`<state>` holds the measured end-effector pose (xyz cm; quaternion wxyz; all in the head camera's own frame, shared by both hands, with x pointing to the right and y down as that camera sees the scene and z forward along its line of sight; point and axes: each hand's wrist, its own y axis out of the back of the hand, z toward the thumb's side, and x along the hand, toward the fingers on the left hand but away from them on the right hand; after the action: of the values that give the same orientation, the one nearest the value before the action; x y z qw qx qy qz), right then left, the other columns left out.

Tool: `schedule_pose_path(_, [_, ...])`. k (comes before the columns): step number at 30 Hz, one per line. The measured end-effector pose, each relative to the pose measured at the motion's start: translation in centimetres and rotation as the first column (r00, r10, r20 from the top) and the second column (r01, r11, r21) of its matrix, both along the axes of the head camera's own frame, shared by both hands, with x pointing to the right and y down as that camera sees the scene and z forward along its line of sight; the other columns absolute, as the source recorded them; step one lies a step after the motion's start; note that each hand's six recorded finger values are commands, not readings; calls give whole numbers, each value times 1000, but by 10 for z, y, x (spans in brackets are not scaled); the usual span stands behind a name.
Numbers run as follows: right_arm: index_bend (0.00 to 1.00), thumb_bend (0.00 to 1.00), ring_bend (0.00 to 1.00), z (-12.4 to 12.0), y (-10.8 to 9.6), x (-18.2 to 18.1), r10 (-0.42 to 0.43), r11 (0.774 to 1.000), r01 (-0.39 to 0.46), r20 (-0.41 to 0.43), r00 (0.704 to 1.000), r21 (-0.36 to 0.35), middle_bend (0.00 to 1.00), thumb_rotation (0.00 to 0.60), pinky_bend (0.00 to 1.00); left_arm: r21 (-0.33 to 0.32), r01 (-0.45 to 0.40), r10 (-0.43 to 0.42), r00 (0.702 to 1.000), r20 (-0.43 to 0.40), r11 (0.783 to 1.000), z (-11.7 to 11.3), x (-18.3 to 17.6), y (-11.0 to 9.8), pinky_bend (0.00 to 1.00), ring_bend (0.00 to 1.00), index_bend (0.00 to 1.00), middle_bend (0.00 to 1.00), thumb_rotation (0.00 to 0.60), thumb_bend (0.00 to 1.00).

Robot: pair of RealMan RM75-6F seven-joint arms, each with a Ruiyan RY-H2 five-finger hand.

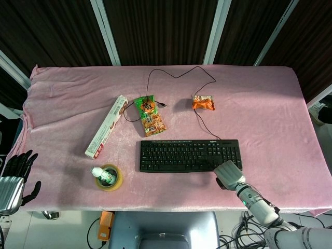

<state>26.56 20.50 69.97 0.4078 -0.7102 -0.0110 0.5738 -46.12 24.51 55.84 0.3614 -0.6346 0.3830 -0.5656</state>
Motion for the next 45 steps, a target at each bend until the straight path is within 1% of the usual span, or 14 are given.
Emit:
schedule_pose_path(13, [222, 674, 1000, 2, 3, -2, -13, 1000, 12, -22, 1000, -18, 1000, 600, 1000, 5, 0, 0, 1000, -4, 1000, -2, -1, 1, 0, 0, 0, 0, 600, 441])
schedule_pose_path(18, [193, 674, 1000, -7, -2, -3, 8, 1000, -8, 4, 1000, 9, 1000, 600, 1000, 9, 0, 0, 1000, -5, 1000, -3, -1, 1, 0, 0, 0, 0, 600, 441])
schedule_pose_path(22, [101, 674, 997, -24, -10, -3, 29, 998, -32, 50, 998, 55, 1000, 600, 1000, 14, -1, 1, 1000, -8, 1000, -4, 0, 1, 0, 0, 0, 0, 600, 441])
schedule_pose_path(23, [56, 668, 957, -29, -12, -3, 33, 997, -38, 63, 997, 72, 971, 600, 996, 15, -1, 2, 1000, -9, 1000, -4, 0, 1, 0, 0, 0, 0, 600, 441])
schedule_pose_path(25, [4, 619, 746, -44, -17, 0, 42, 990, -54, 95, 995, 126, 764, 600, 884, 20, -2, 3, 1000, -11, 1000, -4, 0, 1, 0, 0, 0, 0, 600, 441])
schedule_pose_path(26, [0, 555, 507, -51, -19, 3, 48, 986, -65, 109, 993, 154, 506, 600, 729, 22, -3, 3, 1000, -12, 1000, -5, 0, 1, 0, 0, 0, 0, 600, 441])
schedule_pose_path(28, [0, 470, 200, -69, -22, 14, 72, 969, -101, 135, 988, 224, 179, 600, 512, 27, -4, 4, 1000, -14, 1000, -6, 0, 1, 0, 0, 0, 0, 600, 441])
schedule_pose_path(30, [0, 426, 41, -88, -22, 30, 112, 941, -156, 158, 981, 300, 28, 600, 391, 34, -5, 5, 1000, -17, 999, -7, 1, 2, 0, 0, 0, 0, 600, 441])
schedule_pose_path(32, [0, 416, 0, -106, -20, 48, 160, 904, -217, 180, 971, 368, 0, 600, 274, 40, -8, 8, 1000, -19, 999, -8, 1, 2, 0, 0, 0, 0, 600, 441])
schedule_pose_path(35, [0, 413, 0, -136, -11, 83, 250, 811, -337, 237, 939, 478, 0, 600, 143, 43, -15, 16, 1000, -16, 999, -8, 3, 4, 0, 0, 0, 0, 600, 440])
schedule_pose_path(36, [0, 413, 0, -147, -5, 99, 287, 766, -386, 264, 921, 514, 0, 600, 131, 42, -17, 18, 1000, -13, 999, -7, 4, 5, 0, 0, 0, 0, 600, 440])
schedule_pose_path(39, [0, 411, 0, -170, 9, 129, 343, 676, -476, 331, 879, 563, 0, 600, 92, 40, -23, 23, 1000, -7, 999, -6, 6, 6, 0, 0, 0, 0, 600, 441])
schedule_pose_path(42, [0, 412, 0, -178, 14, 139, 352, 649, -504, 362, 863, 570, 0, 600, 79, 41, -23, 24, 1000, -1, 999, -5, 6, 6, 0, 0, 0, 0, 600, 441])
schedule_pose_path(45, [0, 412, 0, -170, 18, 142, 363, 680, -500, 346, 865, 536, 0, 600, 79, 39, -19, 19, 1000, 2, 999, -5, 6, 6, 0, 0, 0, 0, 600, 441])
